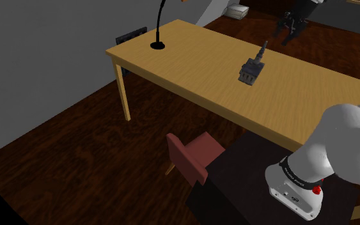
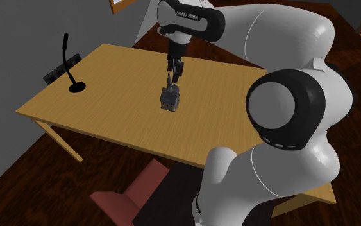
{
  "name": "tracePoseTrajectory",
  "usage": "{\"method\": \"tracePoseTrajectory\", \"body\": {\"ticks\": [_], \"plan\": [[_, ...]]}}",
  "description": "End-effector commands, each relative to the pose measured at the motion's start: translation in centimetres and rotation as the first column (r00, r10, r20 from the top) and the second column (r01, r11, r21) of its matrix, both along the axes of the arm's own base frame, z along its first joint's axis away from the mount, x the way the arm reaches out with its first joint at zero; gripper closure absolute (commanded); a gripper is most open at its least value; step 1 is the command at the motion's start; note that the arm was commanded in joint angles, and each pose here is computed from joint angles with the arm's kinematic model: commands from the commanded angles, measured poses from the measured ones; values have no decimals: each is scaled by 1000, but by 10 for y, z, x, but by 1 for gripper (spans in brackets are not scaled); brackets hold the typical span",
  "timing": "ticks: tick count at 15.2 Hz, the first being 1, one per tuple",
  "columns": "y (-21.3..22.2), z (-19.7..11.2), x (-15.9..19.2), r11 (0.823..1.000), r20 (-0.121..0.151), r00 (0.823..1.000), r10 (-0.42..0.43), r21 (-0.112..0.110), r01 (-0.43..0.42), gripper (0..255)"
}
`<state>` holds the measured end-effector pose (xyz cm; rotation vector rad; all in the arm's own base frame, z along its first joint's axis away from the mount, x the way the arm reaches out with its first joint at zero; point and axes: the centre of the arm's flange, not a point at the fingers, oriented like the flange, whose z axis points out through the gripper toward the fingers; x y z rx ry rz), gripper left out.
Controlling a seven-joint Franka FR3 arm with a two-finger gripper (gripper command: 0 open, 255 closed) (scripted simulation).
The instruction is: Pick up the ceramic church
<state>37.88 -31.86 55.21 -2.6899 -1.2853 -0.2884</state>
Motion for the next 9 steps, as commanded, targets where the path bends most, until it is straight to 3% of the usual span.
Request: {"method": "tracePoseTrajectory", "body": {"ticks": [1,6,9], "plan": [[-21,-10,19,996,14,996,92,5,-92,0],[-63,-26,75,956,41,956,290,26,-291,0],[-63,-42,75,956,41,956,290,26,-291,0]]}}
